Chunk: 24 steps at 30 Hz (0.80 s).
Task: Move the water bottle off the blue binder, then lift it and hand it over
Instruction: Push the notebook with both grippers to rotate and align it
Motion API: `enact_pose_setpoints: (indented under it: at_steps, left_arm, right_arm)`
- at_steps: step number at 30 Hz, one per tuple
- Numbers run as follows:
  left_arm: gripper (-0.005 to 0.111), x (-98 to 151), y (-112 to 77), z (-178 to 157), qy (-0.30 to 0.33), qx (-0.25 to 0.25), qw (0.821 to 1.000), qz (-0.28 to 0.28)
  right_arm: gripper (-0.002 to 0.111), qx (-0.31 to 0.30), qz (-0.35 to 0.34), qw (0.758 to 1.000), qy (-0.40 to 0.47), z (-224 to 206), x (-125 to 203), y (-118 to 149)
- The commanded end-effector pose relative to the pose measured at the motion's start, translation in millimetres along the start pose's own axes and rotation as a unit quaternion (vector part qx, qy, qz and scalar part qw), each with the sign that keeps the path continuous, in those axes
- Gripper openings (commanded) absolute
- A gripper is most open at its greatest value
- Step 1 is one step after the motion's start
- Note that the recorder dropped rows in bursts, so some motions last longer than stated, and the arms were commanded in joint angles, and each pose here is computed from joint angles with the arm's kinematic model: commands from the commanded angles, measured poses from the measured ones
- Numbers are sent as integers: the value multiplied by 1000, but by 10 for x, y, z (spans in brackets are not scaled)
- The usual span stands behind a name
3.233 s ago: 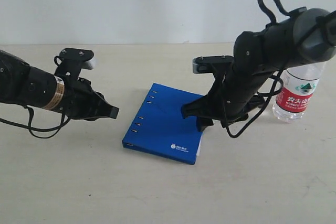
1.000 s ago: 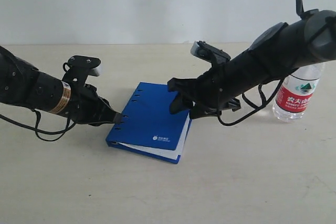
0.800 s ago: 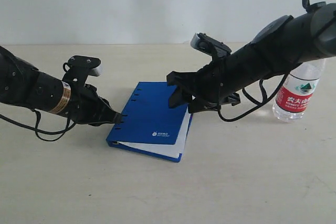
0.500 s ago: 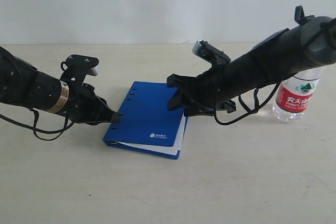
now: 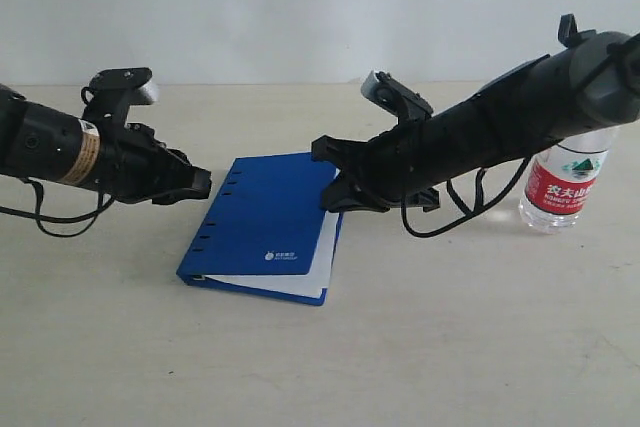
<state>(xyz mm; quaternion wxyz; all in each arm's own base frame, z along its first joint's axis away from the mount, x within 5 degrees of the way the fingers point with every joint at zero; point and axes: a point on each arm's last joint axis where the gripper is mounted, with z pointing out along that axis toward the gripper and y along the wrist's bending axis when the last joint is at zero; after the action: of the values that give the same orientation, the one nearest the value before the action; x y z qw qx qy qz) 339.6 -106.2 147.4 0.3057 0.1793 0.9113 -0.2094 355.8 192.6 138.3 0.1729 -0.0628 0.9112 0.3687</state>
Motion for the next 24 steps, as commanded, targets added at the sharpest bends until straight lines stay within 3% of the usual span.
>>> enact_pose_setpoints:
  at_steps: [1, 4, 8, 13, 14, 16, 19, 20, 22, 24]
  left_arm:
    - [64, 37, 135, 1, 4, 8, 999, -53]
    - [80, 108, 182, 82, 20, 16, 998, -63]
    - [81, 138, 197, 174, 31, 33, 997, -69]
    - [81, 113, 167, 204, 33, 60, 995, -67]
    - [81, 114, 167, 204, 33, 60, 995, -67]
    - [81, 113, 171, 205, 33, 58, 996, -65]
    - [81, 117, 161, 206, 34, 64, 995, -66]
    - [81, 118, 154, 205, 35, 68, 995, -66]
    - [81, 118, 143, 204, 36, 73, 994, -66]
    - [81, 118, 143, 204, 36, 73, 994, -66]
  right_arm:
    - [0, 1, -29, 1000, -3, -135, -60, 12]
    - [0, -12, -30, 999, -3, -200, -75, 60]
    - [0, -19, -33, 999, 16, -282, -61, 89]
    - [4, 34, -45, 998, 21, -283, -57, -17]
    - [10, 41, -44, 998, 18, -284, -63, -31]
    - [32, 51, -27, 998, 9, -285, -80, -48]
    - [74, 57, -9, 998, -4, -286, -101, -58]
    - [78, 59, -2, 998, -7, -286, -106, -62]
    - [71, 63, 11, 998, -13, -287, -116, -69]
    - [56, 68, 18, 997, -22, -289, -131, -78]
